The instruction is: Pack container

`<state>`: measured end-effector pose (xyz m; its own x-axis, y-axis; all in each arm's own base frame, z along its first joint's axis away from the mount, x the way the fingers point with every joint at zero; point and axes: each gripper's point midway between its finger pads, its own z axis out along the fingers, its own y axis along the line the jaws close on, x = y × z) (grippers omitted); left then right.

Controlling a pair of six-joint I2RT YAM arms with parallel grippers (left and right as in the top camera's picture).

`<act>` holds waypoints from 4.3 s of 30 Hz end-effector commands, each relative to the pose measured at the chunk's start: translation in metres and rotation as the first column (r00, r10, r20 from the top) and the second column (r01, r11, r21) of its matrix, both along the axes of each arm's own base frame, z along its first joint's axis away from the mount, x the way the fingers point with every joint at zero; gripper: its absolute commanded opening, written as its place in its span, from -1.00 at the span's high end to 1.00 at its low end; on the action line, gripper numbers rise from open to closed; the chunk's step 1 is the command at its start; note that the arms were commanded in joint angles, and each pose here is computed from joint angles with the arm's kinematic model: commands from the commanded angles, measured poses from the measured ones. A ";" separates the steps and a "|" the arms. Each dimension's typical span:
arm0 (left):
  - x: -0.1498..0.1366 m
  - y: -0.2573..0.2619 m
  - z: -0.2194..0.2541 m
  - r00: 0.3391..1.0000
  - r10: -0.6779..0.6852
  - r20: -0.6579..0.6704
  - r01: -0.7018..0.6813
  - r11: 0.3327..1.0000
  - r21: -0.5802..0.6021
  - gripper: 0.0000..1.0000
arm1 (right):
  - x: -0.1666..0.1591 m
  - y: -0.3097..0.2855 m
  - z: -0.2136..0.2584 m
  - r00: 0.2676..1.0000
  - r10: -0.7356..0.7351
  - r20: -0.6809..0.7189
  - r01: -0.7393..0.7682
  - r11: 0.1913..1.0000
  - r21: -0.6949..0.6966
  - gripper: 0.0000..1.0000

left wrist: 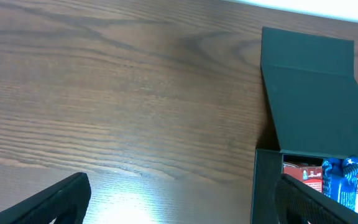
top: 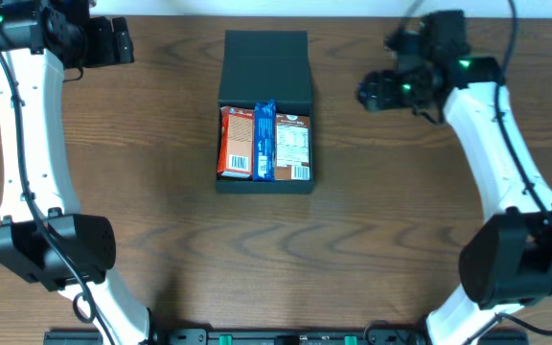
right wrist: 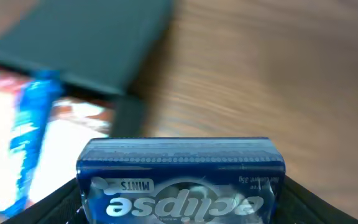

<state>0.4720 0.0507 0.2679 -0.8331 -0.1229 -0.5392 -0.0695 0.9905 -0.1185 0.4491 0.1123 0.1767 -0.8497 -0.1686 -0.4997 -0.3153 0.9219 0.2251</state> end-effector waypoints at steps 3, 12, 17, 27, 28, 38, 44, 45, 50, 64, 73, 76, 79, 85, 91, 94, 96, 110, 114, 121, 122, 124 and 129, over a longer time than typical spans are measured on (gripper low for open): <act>0.001 0.000 -0.005 1.000 -0.004 -0.012 0.004 1.000 -0.006 -0.91 | -0.026 0.072 0.021 0.914 0.394 0.093 -0.390 0.919 -0.051 0.22; 0.001 0.000 -0.005 1.000 -0.004 -0.013 0.004 1.000 -0.006 -0.90 | -0.078 0.129 0.010 0.618 0.783 0.075 -0.749 0.614 -0.250 0.14; -0.007 -0.001 -0.010 0.999 -0.004 -0.049 0.004 1.000 -0.012 -0.90 | -0.082 0.139 -0.008 0.504 0.863 0.042 -0.815 0.491 -0.307 0.10; -0.014 -0.002 -0.014 0.996 -0.003 -0.084 0.002 1.000 -0.015 -0.91 | -0.075 0.127 -0.078 0.440 0.888 -0.134 -0.870 0.384 -0.308 0.06; -0.014 -0.002 -0.014 0.996 -0.003 -0.086 0.002 1.000 -0.015 -0.90 | -0.076 0.127 -0.079 0.439 0.888 -0.137 -0.872 0.384 -0.305 0.03; -0.015 -0.002 -0.014 0.996 -0.003 -0.086 0.002 1.000 -0.016 -0.91 | -0.075 0.118 -0.082 0.403 0.898 -0.176 -0.881 0.328 -0.341 -0.99; -0.013 -0.003 -0.013 0.997 -0.005 -0.077 0.004 1.000 -0.019 -0.90 | -0.052 0.120 -0.063 0.469 0.874 -0.130 -0.823 0.378 -0.424 -0.98; -0.011 -0.003 -0.012 0.997 -0.007 -0.070 0.006 1.000 -0.021 -0.90 | -0.042 0.120 -0.054 0.514 0.852 -0.102 -0.790 0.423 -0.444 -0.99; 0.007 -0.014 -0.009 0.999 -0.031 -0.009 0.031 0.999 -0.042 -0.95 | 0.023 0.106 -0.009 0.774 0.618 0.137 -0.529 0.750 -0.396 -0.94; 0.074 -0.100 -0.168 0.971 -0.042 -0.236 -0.065 0.901 -0.428 0.88 | 0.083 0.072 -0.070 0.982 0.180 0.055 -0.188 0.945 0.268 0.98; 0.077 -0.138 -0.211 0.944 -0.031 -0.328 -0.136 0.870 -0.474 0.88 | 0.083 0.071 -0.132 0.987 0.137 -0.089 -0.100 0.938 0.332 0.97; 0.078 -0.141 -0.217 0.937 -0.009 -0.348 -0.172 0.858 -0.483 0.88 | 0.083 0.069 -0.145 0.986 0.125 -0.112 -0.081 0.939 0.333 0.97; 0.081 -0.146 -0.216 0.935 0.001 -0.353 -0.195 0.834 -0.516 0.88 | 0.085 0.061 -0.159 0.985 0.100 -0.139 -0.050 0.943 0.329 0.97; 0.084 -0.152 -0.214 0.937 0.006 -0.350 -0.203 0.825 -0.528 0.89 | 0.088 0.066 -0.159 0.983 0.135 -0.121 -0.071 0.902 0.425 0.97; 0.089 -0.154 -0.212 0.939 0.023 -0.344 -0.217 0.812 -0.541 0.88 | 0.095 0.079 -0.148 0.982 0.181 -0.052 -0.131 0.856 0.500 0.97; 0.091 -0.154 -0.211 0.941 0.030 -0.338 -0.222 0.808 -0.545 0.88 | 0.095 0.086 -0.144 0.978 0.209 -0.029 -0.159 0.823 0.545 0.97; 0.091 -0.154 -0.211 0.941 0.030 -0.338 -0.222 0.808 -0.545 0.88 | 0.095 0.087 -0.148 0.980 0.193 -0.054 -0.131 0.821 0.556 0.98; 0.087 -0.163 -0.256 0.886 0.051 -0.461 -0.346 0.736 -0.583 0.88 | 0.094 0.088 -0.157 0.980 0.172 -0.101 -0.085 0.820 0.566 0.97; 0.090 -0.170 -0.260 0.888 0.028 -0.459 -0.340 0.712 -0.615 0.88 | 0.093 0.093 -0.158 0.979 0.180 -0.100 -0.092 0.818 0.567 0.98; 0.106 -0.182 -0.251 0.926 -0.036 -0.375 -0.258 0.666 -0.700 0.88 | 0.091 0.108 -0.149 0.971 0.233 -0.050 -0.156 0.778 0.609 0.97; 0.109 -0.185 -0.246 0.935 -0.054 -0.350 -0.232 0.653 -0.721 0.88 | 0.092 0.110 -0.146 0.970 0.239 -0.040 -0.164 0.769 0.618 0.98; 0.115 -0.189 -0.240 0.947 -0.073 -0.313 -0.197 0.637 -0.745 0.88 | 0.092 0.112 -0.140 0.967 0.256 -0.013 -0.190 0.748 0.636 0.97; 0.117 -0.197 -0.228 0.958 -0.136 -0.252 -0.123 0.602 -0.789 0.88 | 0.092 0.115 -0.128 0.959 0.284 0.025 -0.225 0.702 0.676 0.97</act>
<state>0.5957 -0.1279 0.0405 -0.8928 -0.4499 -0.0223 -0.2605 0.5561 -0.7892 0.5517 0.2123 0.0374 -0.8626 -0.0142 -0.5058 -0.4396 0.5158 0.7353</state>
